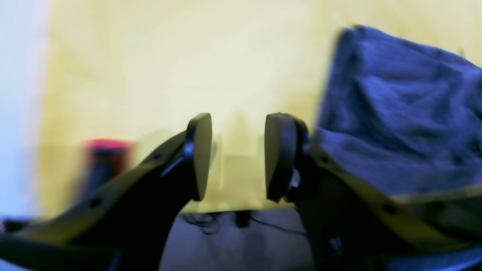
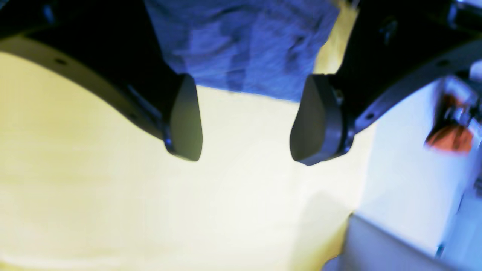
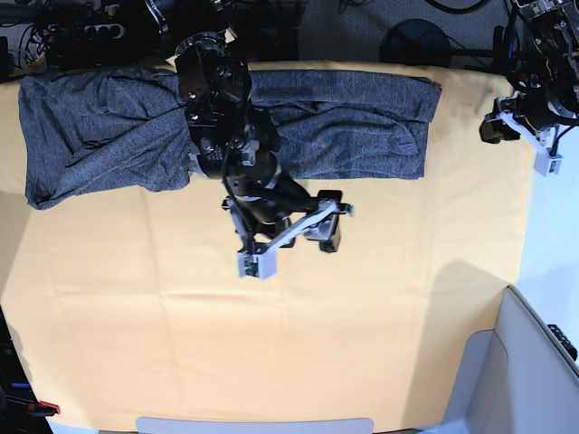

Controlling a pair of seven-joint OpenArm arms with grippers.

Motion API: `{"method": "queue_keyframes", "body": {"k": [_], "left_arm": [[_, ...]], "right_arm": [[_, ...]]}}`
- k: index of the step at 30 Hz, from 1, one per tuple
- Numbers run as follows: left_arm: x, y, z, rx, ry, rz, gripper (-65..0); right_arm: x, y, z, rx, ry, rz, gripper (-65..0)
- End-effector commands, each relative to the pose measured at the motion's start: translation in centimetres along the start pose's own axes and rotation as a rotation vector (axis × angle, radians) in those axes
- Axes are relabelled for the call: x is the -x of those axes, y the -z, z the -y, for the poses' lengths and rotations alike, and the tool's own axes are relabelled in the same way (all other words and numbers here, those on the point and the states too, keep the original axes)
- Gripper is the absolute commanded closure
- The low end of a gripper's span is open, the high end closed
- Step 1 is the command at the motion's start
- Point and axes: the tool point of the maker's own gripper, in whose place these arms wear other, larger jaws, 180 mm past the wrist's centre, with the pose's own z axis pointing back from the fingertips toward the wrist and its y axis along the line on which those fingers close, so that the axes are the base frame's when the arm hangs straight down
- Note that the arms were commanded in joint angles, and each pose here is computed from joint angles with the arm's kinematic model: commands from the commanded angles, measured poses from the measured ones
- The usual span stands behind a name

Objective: Fold the T-shirt properly
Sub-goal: 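Release the cuff and move both grippers to the body's side edges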

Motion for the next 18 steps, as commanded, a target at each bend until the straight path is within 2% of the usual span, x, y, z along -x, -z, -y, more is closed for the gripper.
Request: {"method": "queue_keyframes", "body": {"k": [1, 5, 11, 18], "left_arm": [[-0.3, -0.3, 0.5, 0.019, 0.026, 0.001, -23.6], [1.6, 1.5, 2.4, 0.137, -0.023, -0.068, -26.2], [3.1, 3.1, 3.4, 0.244, -0.111, -0.122, -26.2], [1.6, 4.1, 4.4, 0.285, -0.108, -0.111, -26.2]], "right_arm": [[-1.5, -0.4, 0.5, 0.004, 0.009, 0.050, -39.8], [-1.8, -1.1, 5.3, 0.111, 0.072, 0.066, -39.8], [-1.8, -3.3, 11.4, 0.250, 0.097, 0.089, -39.8], [-0.9, -5.7, 16.9, 0.383, 0.134, 0.088, -39.8]]}}
